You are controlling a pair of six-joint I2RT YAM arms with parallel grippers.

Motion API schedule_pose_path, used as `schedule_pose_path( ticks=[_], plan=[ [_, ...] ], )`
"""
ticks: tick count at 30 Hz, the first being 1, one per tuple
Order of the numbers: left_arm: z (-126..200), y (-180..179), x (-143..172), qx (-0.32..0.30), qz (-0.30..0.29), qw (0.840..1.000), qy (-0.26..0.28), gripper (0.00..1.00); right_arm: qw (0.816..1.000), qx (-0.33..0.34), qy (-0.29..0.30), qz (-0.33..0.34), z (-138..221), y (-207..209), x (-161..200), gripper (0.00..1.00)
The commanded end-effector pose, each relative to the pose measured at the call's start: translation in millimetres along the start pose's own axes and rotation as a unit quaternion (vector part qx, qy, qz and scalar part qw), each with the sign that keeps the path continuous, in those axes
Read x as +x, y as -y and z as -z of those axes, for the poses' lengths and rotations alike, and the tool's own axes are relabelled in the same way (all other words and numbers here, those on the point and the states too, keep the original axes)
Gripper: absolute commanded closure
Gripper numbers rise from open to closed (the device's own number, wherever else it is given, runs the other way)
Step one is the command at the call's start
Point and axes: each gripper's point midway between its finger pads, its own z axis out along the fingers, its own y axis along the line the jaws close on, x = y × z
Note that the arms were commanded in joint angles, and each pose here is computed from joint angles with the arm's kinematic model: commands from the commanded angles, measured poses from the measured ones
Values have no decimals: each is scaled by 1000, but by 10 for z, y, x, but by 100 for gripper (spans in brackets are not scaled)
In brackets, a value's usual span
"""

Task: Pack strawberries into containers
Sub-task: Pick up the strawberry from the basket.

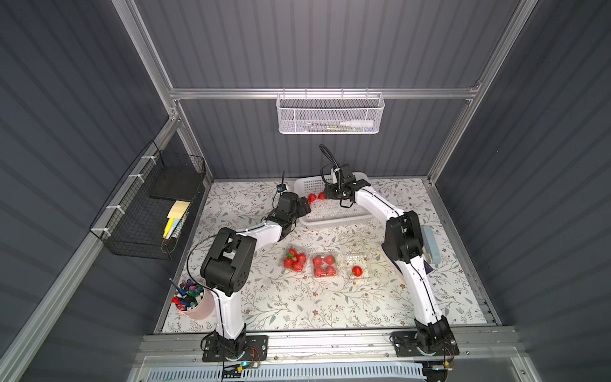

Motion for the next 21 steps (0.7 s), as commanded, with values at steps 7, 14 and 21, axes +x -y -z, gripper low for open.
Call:
schedule_pose_path(
  ticks=[7,14,21],
  plan=[
    [-112,210,97,51,-6,998,-19,17,997,20,62,33,-338,46,-232,39],
    [-74,256,265,56,-7,998,-41,24,998,11,67,19,-526,56,-161,38],
    [-21,316,272,65,-3,997,-44,24,999,32,19,6,-511,148,50,39]
  ],
)
